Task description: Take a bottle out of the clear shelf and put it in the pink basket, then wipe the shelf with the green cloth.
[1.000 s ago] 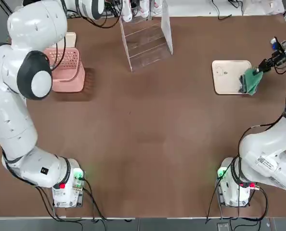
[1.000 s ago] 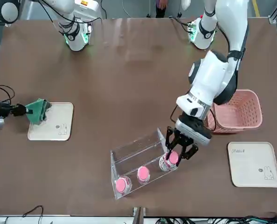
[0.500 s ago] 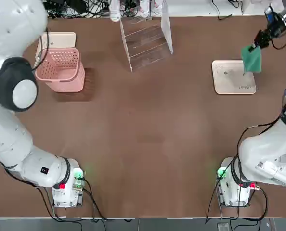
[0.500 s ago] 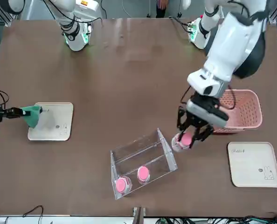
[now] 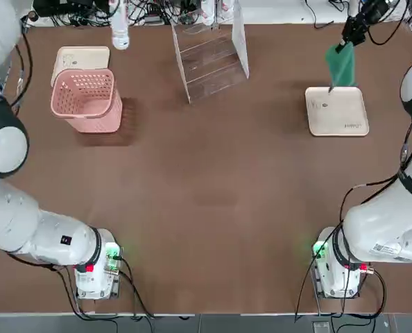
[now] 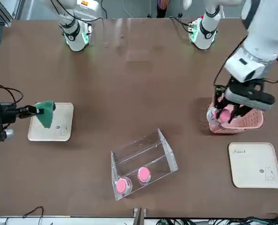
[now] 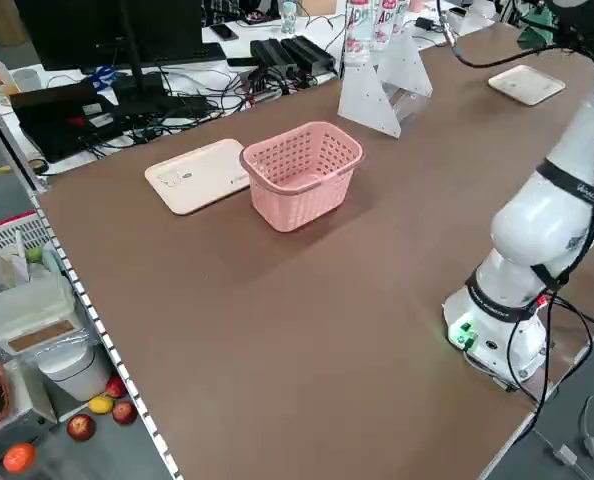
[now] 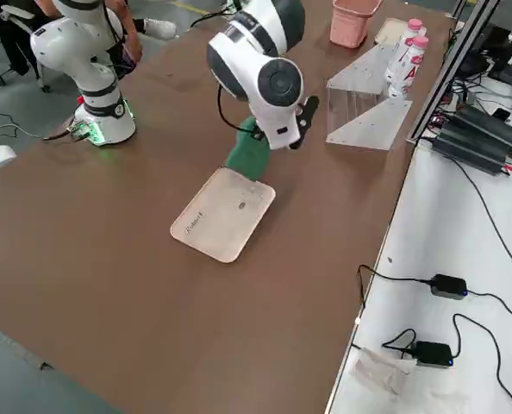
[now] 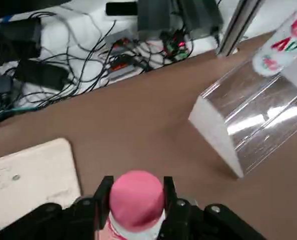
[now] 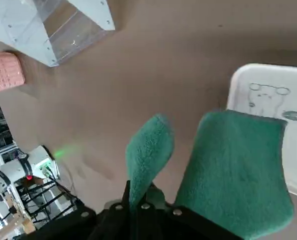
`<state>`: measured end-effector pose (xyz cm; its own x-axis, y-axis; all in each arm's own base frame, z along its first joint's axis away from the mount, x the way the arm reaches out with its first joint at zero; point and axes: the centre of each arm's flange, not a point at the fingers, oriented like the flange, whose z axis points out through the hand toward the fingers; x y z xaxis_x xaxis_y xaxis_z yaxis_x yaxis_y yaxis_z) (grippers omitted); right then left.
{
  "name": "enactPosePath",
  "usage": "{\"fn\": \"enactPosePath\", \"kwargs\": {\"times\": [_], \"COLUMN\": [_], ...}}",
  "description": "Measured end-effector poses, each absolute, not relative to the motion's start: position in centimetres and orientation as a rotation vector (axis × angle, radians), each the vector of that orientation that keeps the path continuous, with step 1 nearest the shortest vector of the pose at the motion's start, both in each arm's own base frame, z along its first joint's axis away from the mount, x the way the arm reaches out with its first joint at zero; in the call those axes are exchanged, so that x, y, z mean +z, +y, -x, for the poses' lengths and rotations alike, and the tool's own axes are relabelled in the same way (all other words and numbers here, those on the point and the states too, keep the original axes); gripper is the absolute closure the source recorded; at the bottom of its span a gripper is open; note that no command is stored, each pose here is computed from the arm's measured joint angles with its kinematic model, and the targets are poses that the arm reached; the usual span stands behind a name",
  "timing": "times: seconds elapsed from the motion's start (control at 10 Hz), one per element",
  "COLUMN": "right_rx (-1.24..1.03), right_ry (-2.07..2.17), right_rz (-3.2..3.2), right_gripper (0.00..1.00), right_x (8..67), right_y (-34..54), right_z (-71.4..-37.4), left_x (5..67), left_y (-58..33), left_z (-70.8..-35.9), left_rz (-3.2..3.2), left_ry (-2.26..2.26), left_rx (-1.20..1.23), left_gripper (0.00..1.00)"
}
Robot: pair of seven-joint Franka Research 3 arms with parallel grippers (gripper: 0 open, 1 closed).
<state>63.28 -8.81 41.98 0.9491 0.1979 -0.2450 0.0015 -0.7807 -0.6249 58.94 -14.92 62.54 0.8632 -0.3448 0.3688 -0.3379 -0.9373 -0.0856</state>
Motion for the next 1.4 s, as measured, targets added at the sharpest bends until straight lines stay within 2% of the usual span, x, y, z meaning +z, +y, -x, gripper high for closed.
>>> {"fn": "enactPosePath", "kwargs": {"times": [0.5,0.7,1.1,1.4], "right_rx": [0.375,0.348,0.127,0.004], "right_ry": [-0.377,-0.467,-0.722,-0.860], "right_rz": [2.464,2.562,2.811,2.866], "right_gripper": [0.98,0.98,0.98,0.98], "right_x": [45.9,47.7,55.5,56.7], "right_y": [2.3,3.5,4.3,9.5], "right_z": [-63.5,-63.7,-65.4,-66.0], "left_x": [58.7,56.0,51.1,47.4], "left_y": [-1.7,2.8,9.4,12.9], "left_z": [-53.2,-51.7,-50.3,-49.7], "left_rz": [3.008,3.020,3.057,3.025], "left_ry": [0.514,0.521,0.850,1.042], "left_rx": [-0.442,-0.401,-0.606,-0.661], "left_gripper": [0.55,0.55,0.55,0.55]}}
